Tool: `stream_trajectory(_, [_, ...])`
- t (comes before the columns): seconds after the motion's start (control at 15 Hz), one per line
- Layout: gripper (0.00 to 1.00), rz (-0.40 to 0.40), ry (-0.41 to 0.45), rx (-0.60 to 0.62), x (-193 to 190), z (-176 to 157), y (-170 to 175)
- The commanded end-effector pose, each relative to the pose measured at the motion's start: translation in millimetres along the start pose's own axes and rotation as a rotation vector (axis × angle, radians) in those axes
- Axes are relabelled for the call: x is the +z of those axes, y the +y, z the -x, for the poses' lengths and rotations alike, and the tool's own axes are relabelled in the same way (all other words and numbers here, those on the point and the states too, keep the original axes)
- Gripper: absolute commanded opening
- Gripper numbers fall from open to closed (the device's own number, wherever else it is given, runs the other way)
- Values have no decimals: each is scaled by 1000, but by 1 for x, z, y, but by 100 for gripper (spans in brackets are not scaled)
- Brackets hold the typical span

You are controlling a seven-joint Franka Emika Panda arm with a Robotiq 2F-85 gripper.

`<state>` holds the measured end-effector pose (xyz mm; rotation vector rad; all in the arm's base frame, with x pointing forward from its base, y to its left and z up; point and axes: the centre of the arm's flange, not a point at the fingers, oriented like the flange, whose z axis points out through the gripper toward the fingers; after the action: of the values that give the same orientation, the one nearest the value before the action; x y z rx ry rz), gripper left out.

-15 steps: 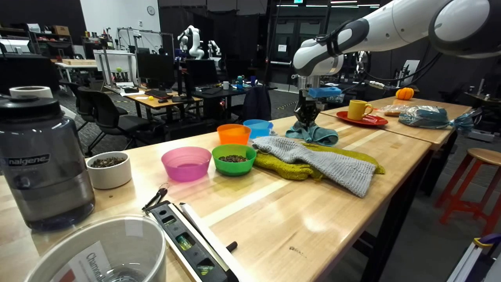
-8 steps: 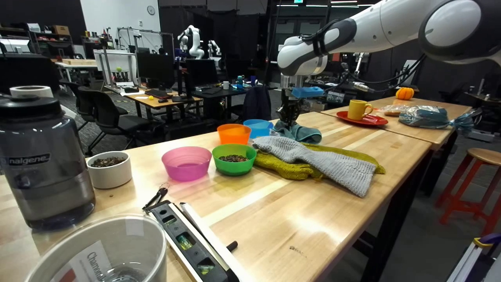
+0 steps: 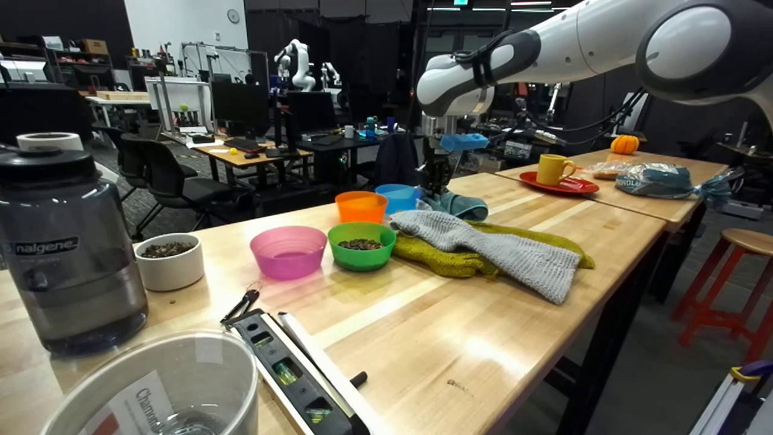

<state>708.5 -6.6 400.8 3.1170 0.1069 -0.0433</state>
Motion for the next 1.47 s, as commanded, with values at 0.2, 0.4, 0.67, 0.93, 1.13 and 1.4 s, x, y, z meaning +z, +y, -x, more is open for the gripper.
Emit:
stream_trajectory(0.2, [75, 9, -34, -25, -22, 9, 0])
stream_trajectory(0.4, [95, 7, -42, -26, -33, 18, 4])
stream_trajectory(0.67, [100, 7, -46, -28, -50, 30, 16])
stream_trajectory(0.93, [100, 8, -56, -35, -62, 42, 34])
stream_trajectory(1.13, [100, 1, -47, -28, -73, 55, 52])
stream_trajectory(1.4, [100, -32, -27, -6, -89, 80, 76])
